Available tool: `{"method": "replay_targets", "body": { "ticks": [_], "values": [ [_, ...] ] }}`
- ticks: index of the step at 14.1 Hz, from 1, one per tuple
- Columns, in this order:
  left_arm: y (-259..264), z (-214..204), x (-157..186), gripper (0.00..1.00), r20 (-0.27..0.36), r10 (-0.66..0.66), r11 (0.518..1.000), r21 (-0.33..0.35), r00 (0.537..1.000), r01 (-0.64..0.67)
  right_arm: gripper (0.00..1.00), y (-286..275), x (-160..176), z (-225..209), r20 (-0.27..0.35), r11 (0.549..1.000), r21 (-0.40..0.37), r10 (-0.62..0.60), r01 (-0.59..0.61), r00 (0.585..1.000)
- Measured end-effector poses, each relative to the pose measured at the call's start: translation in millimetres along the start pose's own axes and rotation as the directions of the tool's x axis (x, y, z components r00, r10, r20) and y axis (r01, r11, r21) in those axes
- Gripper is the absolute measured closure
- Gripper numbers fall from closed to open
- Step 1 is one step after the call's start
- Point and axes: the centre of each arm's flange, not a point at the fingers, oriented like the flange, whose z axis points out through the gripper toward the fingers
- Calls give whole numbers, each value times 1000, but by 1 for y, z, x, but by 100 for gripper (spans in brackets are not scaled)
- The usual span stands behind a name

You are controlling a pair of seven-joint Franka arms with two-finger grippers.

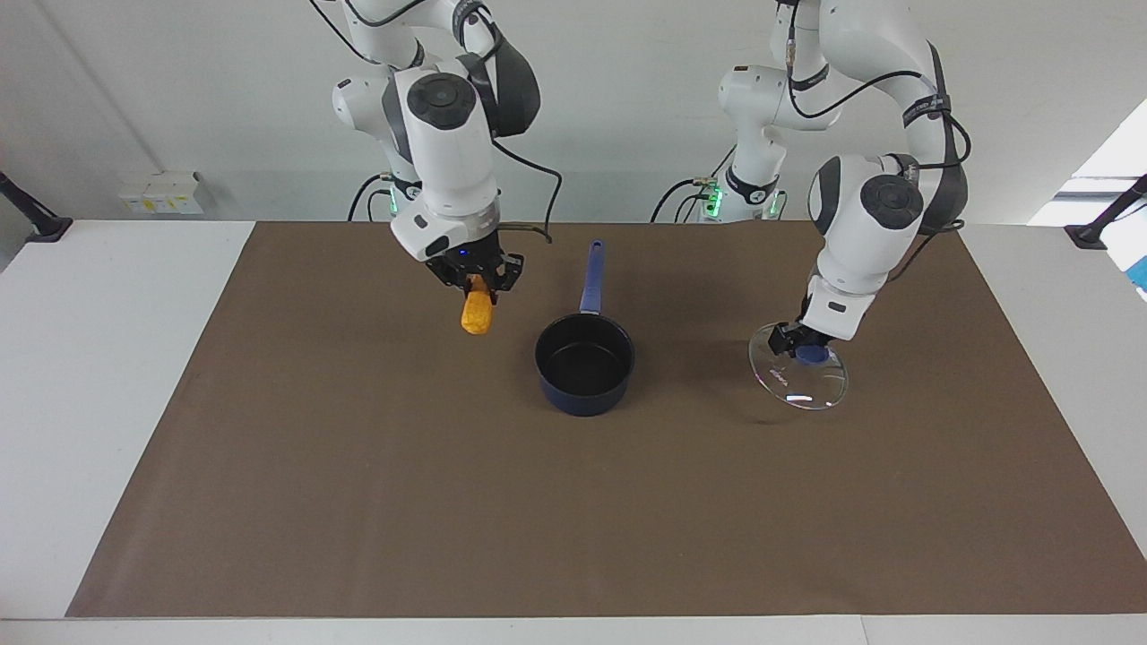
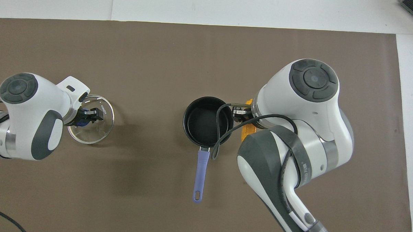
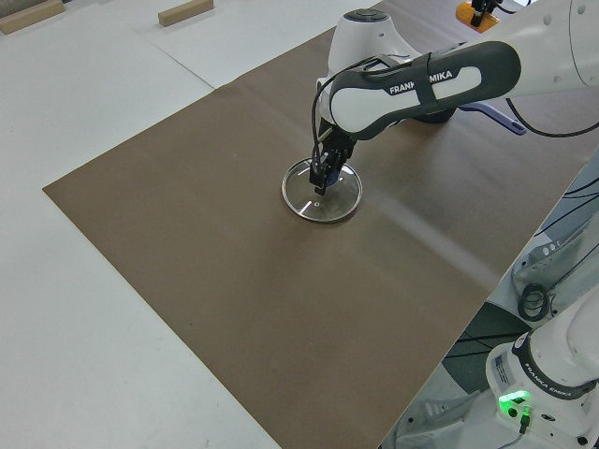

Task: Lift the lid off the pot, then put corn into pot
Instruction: 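Set the lid down with the left gripper while the right gripper carries corn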

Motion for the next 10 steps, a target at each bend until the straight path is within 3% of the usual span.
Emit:
{"method": "replay_targets", "body": {
  "ticks": [2,4,6,10],
  "values": [
    [-29,1,2,44,1,23,1000,-2,1000,-23,64,-28,5,20,-15,1000,2,4,-4,1000],
    [-42,1,3,26,-5,36,999,-4,999,-36,64,-49,8,45,-23,1000,-1,3,-3,1000],
    [-38,-2,4,1,-15,47,999,-5,999,-47,64,-64,9,73,-25,1000,-8,-5,4,1000],
    [0,-23,13,0,-72,46,999,-8,996,-47,64,-80,9,104,-35,1000,-11,-20,20,999]
  ]
}}
